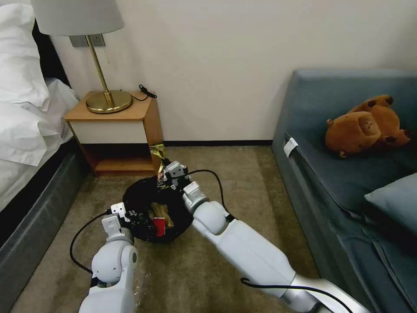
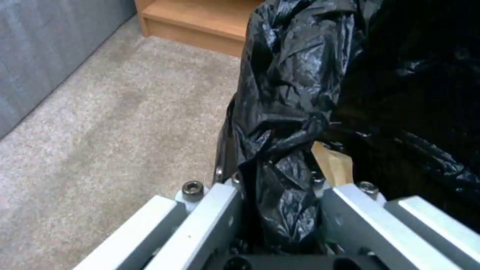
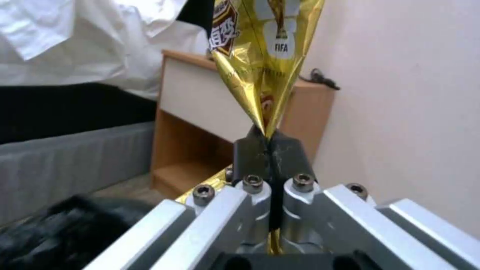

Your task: Pick up the trash bin, then pick up the garbage on the floor and place it into the trash bin.

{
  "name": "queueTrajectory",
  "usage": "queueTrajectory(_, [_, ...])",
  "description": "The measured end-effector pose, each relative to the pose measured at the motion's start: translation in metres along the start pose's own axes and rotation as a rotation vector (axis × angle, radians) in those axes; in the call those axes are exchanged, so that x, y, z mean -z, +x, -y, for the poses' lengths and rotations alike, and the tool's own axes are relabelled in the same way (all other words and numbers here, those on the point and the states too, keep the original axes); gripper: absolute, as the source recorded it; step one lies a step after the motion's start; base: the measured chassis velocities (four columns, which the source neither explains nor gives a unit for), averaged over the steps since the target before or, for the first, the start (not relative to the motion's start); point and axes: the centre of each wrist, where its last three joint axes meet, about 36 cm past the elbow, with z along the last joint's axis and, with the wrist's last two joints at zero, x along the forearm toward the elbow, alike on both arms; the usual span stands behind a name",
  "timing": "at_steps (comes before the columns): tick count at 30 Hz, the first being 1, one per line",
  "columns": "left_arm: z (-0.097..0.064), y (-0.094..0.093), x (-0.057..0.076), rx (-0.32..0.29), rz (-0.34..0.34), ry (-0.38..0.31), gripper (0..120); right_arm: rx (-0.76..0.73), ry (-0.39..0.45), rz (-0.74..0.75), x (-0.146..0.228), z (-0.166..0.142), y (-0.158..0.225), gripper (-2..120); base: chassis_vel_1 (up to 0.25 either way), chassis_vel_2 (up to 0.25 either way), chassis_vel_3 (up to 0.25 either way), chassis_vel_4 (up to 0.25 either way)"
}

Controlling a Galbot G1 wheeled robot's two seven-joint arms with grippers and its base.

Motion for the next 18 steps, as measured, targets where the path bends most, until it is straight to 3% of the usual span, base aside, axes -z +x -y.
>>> queueTrajectory(4, [0.000, 0.000, 0.001, 0.002, 0.002, 0.003, 2, 0.036, 0.008, -0.025, -0.013, -0.016, 0.007, 0, 0.000, 0.000, 0.000, 0.000])
queueTrajectory(18, [-0.001, -0.002, 0.001, 0.002, 0.005, 0.010, 2, 0.075, 0.028, -0.056, -0.024, -0.023, 0.017, 4, 0.000, 0.000, 0.000, 0.000])
